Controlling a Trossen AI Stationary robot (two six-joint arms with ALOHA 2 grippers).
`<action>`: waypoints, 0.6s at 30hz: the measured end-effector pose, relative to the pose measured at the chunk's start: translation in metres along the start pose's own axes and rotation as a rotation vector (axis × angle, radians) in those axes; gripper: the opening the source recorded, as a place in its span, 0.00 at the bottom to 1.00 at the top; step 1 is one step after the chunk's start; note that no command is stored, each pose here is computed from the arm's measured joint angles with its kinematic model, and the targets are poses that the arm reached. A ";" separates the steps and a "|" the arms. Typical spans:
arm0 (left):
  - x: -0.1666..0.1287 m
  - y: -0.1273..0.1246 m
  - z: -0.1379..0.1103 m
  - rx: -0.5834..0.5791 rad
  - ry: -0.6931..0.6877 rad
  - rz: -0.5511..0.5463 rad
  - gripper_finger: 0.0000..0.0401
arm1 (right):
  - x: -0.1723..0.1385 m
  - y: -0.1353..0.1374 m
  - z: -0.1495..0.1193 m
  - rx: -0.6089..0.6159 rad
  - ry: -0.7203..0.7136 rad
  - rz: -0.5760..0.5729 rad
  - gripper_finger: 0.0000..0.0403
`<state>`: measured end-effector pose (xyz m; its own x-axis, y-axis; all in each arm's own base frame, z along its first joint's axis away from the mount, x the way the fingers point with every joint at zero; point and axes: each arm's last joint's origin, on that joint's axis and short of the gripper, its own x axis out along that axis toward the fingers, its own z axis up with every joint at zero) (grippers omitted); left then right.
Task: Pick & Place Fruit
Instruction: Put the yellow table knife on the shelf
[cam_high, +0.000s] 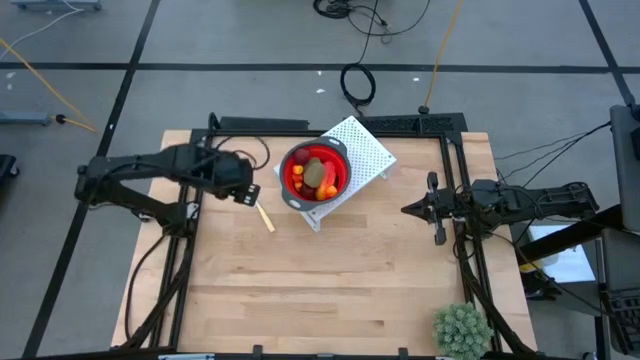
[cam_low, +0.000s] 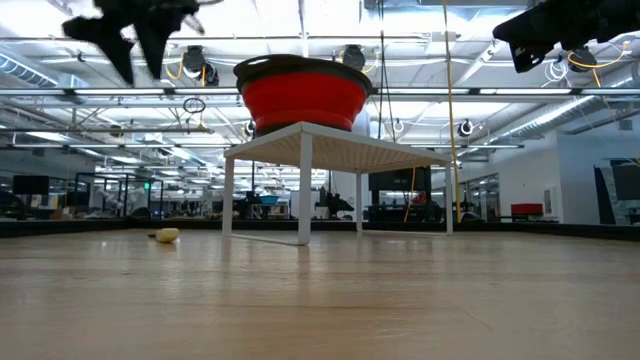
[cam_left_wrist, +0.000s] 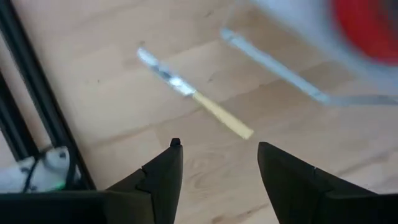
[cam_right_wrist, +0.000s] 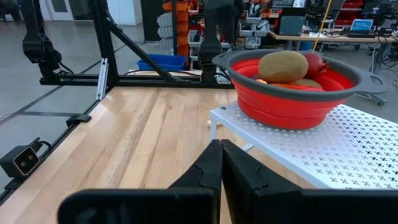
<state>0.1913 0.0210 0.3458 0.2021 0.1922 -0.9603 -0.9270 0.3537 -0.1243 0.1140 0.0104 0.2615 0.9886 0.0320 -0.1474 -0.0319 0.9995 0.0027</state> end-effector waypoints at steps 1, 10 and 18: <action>0.007 0.004 -0.005 -0.024 0.002 0.002 0.52 | 0.000 0.000 0.000 0.000 0.001 0.000 0.00; 0.076 0.024 -0.034 -0.280 -0.061 -0.144 0.52 | 0.000 0.000 0.000 0.000 0.000 0.000 0.00; 0.123 0.024 -0.044 -0.458 -0.070 -0.215 0.52 | 0.000 0.000 0.000 0.000 0.000 0.001 0.00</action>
<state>0.1800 0.0128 0.2134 0.4096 0.2253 -0.8840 -0.9023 -0.0430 -0.4290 0.1140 0.0105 0.2614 0.9885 0.0327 -0.1479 -0.0326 0.9995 0.0031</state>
